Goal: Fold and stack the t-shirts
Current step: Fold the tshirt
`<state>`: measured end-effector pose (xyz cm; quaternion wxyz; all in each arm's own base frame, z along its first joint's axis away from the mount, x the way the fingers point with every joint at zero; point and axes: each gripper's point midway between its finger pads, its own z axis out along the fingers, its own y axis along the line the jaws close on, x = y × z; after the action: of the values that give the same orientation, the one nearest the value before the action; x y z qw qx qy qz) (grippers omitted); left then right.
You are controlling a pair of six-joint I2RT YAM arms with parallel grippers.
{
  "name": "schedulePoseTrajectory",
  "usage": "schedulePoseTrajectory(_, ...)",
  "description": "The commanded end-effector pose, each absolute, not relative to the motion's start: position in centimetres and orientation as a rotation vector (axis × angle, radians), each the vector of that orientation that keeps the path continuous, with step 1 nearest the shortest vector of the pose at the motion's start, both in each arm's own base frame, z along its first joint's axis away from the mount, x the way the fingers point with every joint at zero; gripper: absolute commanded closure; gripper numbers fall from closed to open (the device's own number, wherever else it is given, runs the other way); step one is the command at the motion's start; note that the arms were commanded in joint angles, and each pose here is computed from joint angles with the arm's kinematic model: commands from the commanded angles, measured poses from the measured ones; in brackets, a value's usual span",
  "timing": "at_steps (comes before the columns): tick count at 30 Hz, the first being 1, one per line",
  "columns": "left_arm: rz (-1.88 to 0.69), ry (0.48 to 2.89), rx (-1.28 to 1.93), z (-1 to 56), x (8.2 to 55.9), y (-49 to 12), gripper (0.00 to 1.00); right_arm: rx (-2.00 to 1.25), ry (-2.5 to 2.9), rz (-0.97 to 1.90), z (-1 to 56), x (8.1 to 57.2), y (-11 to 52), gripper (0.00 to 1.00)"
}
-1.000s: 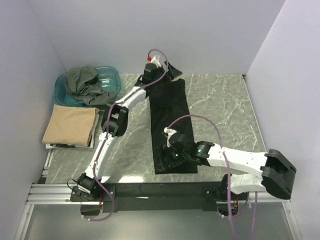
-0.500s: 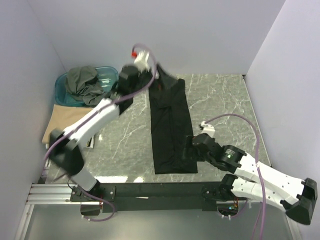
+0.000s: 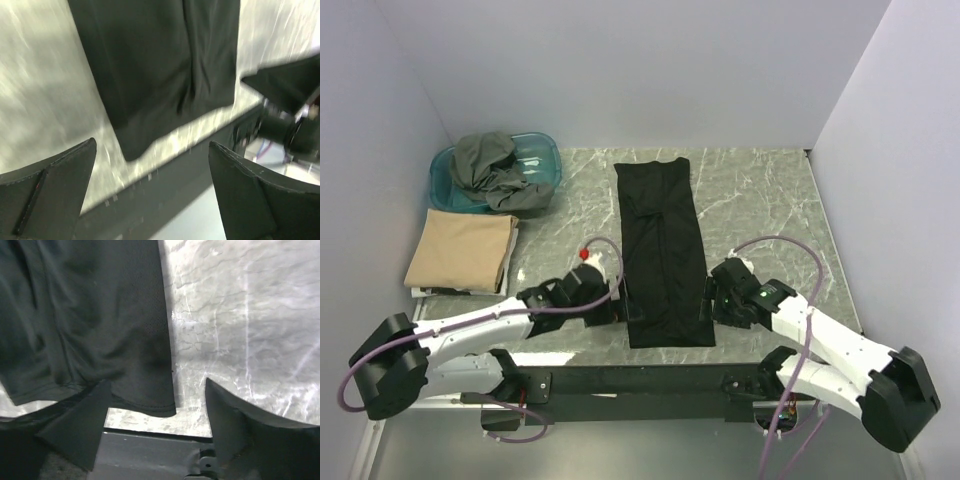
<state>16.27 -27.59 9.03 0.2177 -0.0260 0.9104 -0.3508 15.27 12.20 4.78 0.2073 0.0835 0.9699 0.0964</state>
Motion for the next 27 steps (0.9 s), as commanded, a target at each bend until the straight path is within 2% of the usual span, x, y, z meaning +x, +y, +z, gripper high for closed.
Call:
schedulePoseTrajectory(1,-1.047,2.565,-0.135,8.8,13.7,-28.8,0.01,0.165,2.757,0.383,3.9,14.8,13.8,0.21)
schedulePoseTrajectory(3,-1.029,2.631,-0.134,7.2,12.4,-29.2,0.02,0.173,2.788,0.411,3.2,14.2,14.1,0.25)
schedulePoseTrajectory(5,-1.006,2.671,-0.122,6.3,11.7,-29.5,0.09,0.170,2.784,0.452,3.2,14.1,14.5,0.27)
schedulePoseTrajectory(6,-1.001,2.673,-0.118,6.1,11.7,-29.6,0.17,0.175,2.789,0.456,2.9,13.8,14.4,0.27)
schedulePoseTrajectory(8,-0.976,2.680,-0.120,5.7,12.0,-29.8,0.20,0.182,2.781,0.459,2.9,13.8,14.3,0.27)
schedulePoseTrajectory(11,-0.960,2.714,-0.092,5.1,11.9,-30.4,0.31,0.203,2.778,0.442,2.7,13.6,13.9,0.29)
schedulePoseTrajectory(18,-0.877,2.776,-0.092,3.6,11.7,-30.0,0.49,0.251,2.779,0.456,2.2,13.3,13.8,0.33)
schedulePoseTrajectory(21,-0.843,2.793,-0.095,3.0,11.6,-29.7,0.64,0.262,2.789,0.442,1.9,13.1,13.6,0.34)
schedulePoseTrajectory(27,-0.828,2.818,-0.085,2.7,11.3,-29.5,0.87,0.284,2.790,0.432,1.9,13.0,13.4,0.37)
